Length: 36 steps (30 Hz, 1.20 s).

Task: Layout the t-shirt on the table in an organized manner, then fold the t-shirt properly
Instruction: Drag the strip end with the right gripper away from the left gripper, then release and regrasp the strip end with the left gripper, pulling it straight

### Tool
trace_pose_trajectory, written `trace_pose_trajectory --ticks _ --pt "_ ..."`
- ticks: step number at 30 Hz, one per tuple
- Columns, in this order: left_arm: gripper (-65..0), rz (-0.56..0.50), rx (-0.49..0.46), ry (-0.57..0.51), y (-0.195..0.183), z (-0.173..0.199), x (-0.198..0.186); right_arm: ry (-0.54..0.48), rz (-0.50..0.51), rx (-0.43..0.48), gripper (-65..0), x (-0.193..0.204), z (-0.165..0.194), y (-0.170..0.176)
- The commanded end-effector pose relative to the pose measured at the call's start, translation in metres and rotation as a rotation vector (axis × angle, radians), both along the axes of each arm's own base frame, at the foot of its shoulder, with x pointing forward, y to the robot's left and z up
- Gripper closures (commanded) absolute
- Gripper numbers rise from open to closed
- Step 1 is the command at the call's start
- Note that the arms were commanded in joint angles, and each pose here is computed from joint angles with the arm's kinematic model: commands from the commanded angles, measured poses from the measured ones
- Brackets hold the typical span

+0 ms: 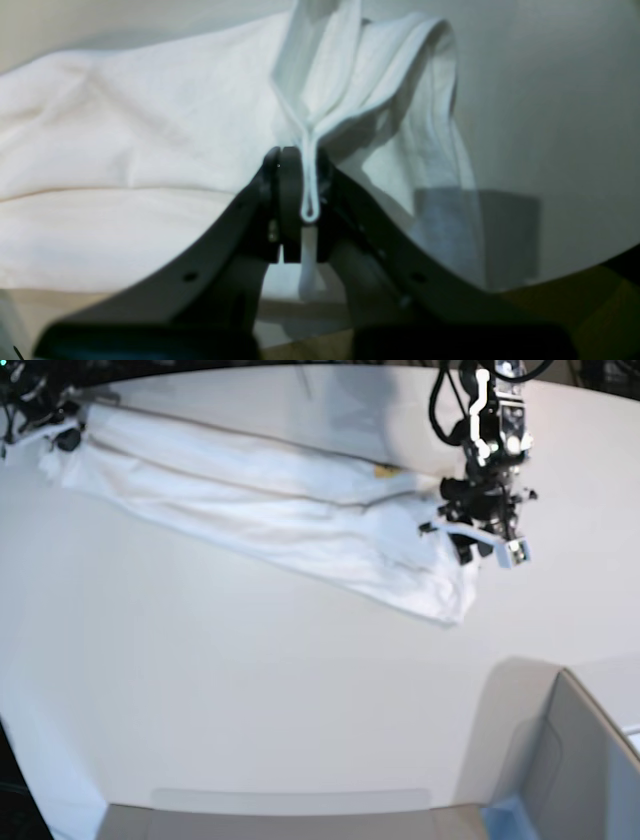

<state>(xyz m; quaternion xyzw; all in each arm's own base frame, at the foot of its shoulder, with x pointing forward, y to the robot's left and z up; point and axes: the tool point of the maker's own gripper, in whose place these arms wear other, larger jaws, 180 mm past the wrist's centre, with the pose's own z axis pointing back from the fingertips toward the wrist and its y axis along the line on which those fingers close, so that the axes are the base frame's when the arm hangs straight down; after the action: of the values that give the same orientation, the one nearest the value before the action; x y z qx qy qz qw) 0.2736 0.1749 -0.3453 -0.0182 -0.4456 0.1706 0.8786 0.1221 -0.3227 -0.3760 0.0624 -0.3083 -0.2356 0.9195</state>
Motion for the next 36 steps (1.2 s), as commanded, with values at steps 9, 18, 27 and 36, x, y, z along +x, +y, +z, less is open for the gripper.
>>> trace_pose_trajectory --ticks 9,18,27,36 --pt "-19.9 -0.003 0.014 -0.046 0.001 0.012 0.006 -0.022 0.002 -0.019 -15.3 0.003 0.008 -0.006" --pt "-19.8 -0.049 -0.002 -0.058 -0.016 0.019 0.007 -0.031 0.001 -0.02 -30.9 0.006 0.009 -0.006" --pt "-19.7 -0.47 -0.036 -0.027 -0.138 0.018 -0.006 -0.115 -0.076 -0.069 -30.9 0.016 0.032 -0.031" --pt "-19.7 -0.509 0.012 0.109 -0.143 -0.027 0.005 -0.16 -0.105 -0.091 -30.9 0.022 0.044 -0.038"
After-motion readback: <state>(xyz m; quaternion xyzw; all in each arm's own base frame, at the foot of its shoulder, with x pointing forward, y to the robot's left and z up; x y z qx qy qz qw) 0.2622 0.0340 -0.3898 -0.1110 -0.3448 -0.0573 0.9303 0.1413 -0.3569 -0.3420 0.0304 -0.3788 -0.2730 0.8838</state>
